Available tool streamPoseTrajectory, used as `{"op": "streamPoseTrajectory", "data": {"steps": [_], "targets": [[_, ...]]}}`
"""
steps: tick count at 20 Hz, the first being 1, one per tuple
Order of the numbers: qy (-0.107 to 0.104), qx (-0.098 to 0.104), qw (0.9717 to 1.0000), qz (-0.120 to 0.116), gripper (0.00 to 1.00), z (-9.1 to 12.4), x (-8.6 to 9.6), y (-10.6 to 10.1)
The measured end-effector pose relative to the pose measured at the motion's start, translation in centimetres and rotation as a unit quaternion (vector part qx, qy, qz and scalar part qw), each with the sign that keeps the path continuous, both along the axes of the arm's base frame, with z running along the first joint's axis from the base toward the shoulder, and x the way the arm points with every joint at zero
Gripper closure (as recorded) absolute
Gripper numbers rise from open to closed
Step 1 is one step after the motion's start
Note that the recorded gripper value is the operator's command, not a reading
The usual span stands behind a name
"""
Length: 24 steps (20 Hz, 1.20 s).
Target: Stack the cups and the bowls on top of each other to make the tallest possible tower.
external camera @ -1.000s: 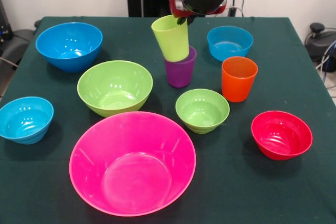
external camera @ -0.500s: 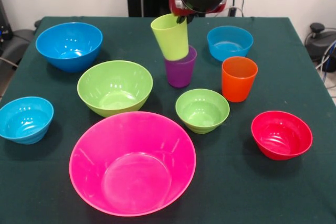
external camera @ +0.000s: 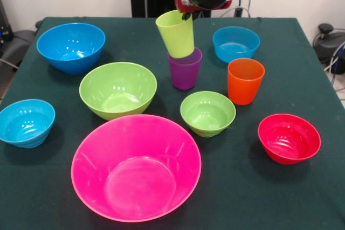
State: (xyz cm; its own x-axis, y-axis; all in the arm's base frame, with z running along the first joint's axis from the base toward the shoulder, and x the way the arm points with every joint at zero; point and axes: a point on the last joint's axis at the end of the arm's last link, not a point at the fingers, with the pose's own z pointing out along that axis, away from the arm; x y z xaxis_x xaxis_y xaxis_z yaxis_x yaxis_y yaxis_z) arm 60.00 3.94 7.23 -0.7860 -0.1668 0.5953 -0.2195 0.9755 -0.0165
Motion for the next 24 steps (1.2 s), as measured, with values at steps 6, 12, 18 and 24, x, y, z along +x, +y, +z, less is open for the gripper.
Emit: {"op": "streamPoseTrajectory", "data": {"steps": [6, 12, 18, 24], "targets": [[0.002, 0.0, 1.0, 0.001, 1.0, -0.06, -0.2, 0.03], [0.003, 0.0, 1.0, 0.001, 1.0, -0.11, -0.32, 0.07], [0.005, 0.001, 1.0, 0.002, 1.0, -0.14, -0.43, 0.1], [0.006, 0.001, 1.0, 0.002, 1.0, -0.25, -0.55, 0.12]]}}
